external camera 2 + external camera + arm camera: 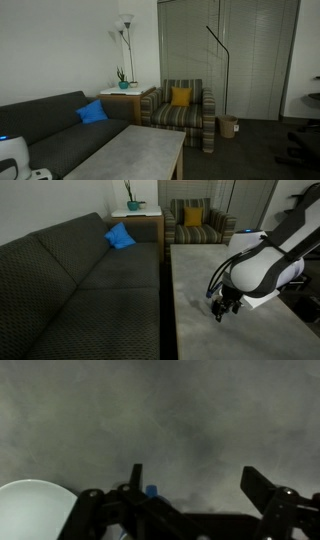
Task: Put the cup on the plate
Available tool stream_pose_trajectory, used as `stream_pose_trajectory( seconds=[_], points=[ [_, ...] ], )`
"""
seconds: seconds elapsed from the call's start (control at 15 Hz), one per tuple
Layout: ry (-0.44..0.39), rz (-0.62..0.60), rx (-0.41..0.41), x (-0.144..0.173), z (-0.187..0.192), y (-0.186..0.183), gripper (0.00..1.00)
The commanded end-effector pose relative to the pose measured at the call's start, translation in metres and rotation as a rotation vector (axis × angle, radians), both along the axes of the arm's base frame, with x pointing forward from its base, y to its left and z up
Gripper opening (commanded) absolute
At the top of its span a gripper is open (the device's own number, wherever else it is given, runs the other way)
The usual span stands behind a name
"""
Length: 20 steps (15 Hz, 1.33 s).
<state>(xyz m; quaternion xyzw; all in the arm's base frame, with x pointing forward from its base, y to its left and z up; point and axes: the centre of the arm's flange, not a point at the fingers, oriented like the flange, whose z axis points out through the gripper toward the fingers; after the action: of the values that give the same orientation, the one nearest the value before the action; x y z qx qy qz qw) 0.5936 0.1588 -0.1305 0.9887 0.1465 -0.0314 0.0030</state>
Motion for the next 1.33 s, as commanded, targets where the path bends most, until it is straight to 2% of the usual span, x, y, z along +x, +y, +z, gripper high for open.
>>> stream_pose_trajectory(
  seconds=[0.0,0.4,0.47,0.67,1.0,1.27],
  points=[
    [-0.025,0.009,-0.026,0.013,-0.020,-0.001,1.00],
    [-0.075,-0.004,-0.030,0.037,-0.023,-0.014,1.00],
    [-0.079,-0.007,-0.028,0.062,-0.028,-0.030,1.00],
    [-0.103,-0.031,-0.042,0.076,-0.022,-0.045,1.00],
    [-0.108,-0.053,-0.030,0.083,-0.016,-0.063,1.00],
    [-0.050,-0.047,-0.002,0.080,-0.018,-0.058,1.00]
  ],
)
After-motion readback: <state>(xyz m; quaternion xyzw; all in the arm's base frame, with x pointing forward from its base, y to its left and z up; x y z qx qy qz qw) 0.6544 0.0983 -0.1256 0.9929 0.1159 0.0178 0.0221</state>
